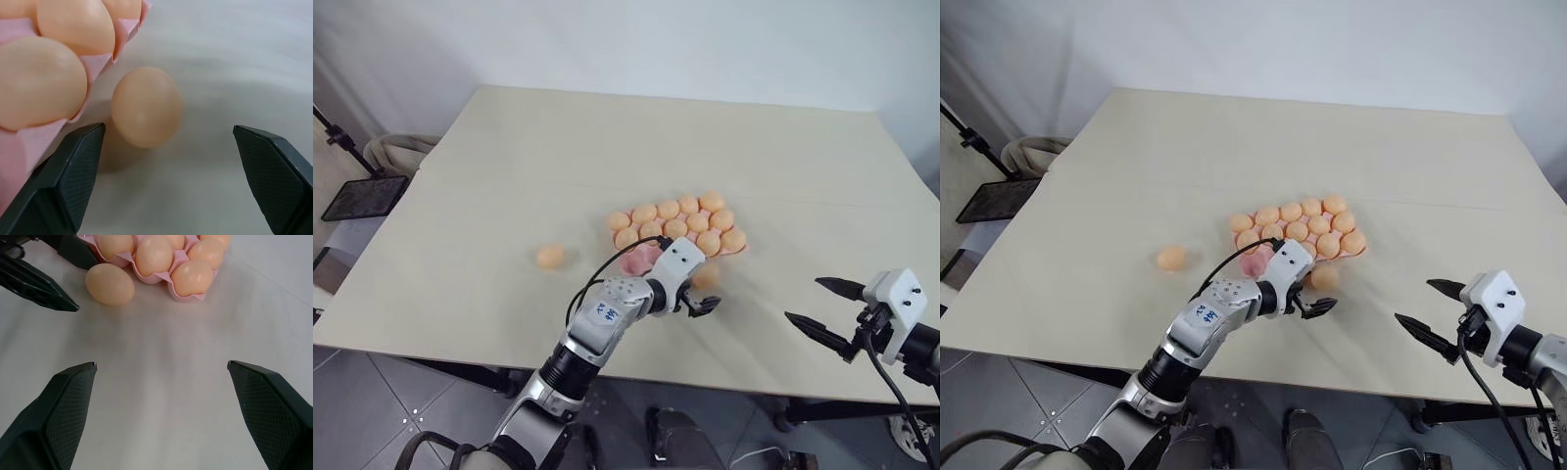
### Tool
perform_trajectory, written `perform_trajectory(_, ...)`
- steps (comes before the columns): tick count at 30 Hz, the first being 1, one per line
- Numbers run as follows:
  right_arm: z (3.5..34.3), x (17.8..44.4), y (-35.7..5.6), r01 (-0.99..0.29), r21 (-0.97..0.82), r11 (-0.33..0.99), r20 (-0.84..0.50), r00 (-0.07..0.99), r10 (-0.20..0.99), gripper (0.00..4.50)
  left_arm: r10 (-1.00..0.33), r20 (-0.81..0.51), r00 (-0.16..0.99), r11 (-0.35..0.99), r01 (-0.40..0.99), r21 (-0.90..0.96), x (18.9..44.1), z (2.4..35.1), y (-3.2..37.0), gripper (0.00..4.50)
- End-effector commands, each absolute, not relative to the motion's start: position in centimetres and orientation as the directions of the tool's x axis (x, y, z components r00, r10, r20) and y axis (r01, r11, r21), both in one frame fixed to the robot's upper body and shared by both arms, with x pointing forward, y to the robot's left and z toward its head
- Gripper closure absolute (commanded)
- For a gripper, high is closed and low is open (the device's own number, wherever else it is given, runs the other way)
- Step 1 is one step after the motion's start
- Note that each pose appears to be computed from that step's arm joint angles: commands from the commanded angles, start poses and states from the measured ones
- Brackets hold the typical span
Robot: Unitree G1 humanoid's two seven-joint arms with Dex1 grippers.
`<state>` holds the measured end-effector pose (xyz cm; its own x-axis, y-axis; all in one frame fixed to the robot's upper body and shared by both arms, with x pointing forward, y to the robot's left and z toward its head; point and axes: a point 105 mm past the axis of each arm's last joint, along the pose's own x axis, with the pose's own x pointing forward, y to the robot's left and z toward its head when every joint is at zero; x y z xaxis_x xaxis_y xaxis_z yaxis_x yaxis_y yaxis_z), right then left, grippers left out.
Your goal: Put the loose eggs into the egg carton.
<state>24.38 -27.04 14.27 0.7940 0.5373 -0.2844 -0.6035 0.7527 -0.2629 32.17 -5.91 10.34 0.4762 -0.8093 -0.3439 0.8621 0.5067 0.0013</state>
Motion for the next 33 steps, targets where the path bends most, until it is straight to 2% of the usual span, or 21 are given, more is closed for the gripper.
perform_trajectory(1, 15.2, 24.3, -26.6, -0.600, -0.296, 0.743, -0.251, 0.799, 0.546, 0.00, -0.835, -0.295, 0.465, 0.477, 0.878, 0.037, 32.4, 11.5, -7.3, 0.03)
perform_trajectory(11, 15.3, 24.4, -26.6, -0.595, -0.299, 0.746, -0.248, 0.804, 0.541, 0.00, -0.842, -0.293, 0.452, 0.457, 0.888, 0.055, 33.1, 11.1, -8.9, 0.03)
perform_trajectory(14, 15.3, 24.3, -26.6, -0.594, -0.300, 0.747, -0.249, 0.804, 0.539, 0.00, -0.840, -0.294, 0.455, 0.458, 0.887, 0.065, 33.3, 11.1, -9.1, 0.60)
perform_trajectory(19, 15.4, 24.3, -26.7, -0.590, -0.301, 0.749, -0.250, 0.807, 0.535, 0.00, -0.856, -0.267, 0.442, 0.440, 0.895, 0.071, 33.0, 11.5, -9.6, 2.20)
perform_trajectory(21, 15.4, 24.3, -26.7, -0.589, -0.302, 0.750, -0.250, 0.808, 0.534, 0.00, -0.861, -0.252, 0.441, 0.436, 0.896, 0.081, 32.8, 11.9, -9.6, 2.67)
perform_trajectory(25, 15.5, 24.3, -26.8, -0.585, -0.303, 0.752, -0.250, 0.810, 0.530, 0.00, -0.879, -0.213, 0.427, 0.418, 0.904, 0.089, 32.2, 13.6, -9.3, 2.67)
perform_trajectory(28, 15.5, 24.3, -26.9, -0.584, -0.303, 0.753, -0.250, 0.811, 0.528, 0.00, -0.893, -0.140, 0.427, 0.415, 0.904, 0.105, 31.5, 16.5, -8.4, 2.67)
perform_trajectory(33, 15.4, 24.3, -27.0, -0.583, -0.302, 0.755, -0.250, 0.812, 0.527, 0.00, -0.854, -0.095, 0.511, 0.500, 0.858, 0.117, 32.2, 18.8, -6.0, 2.67)
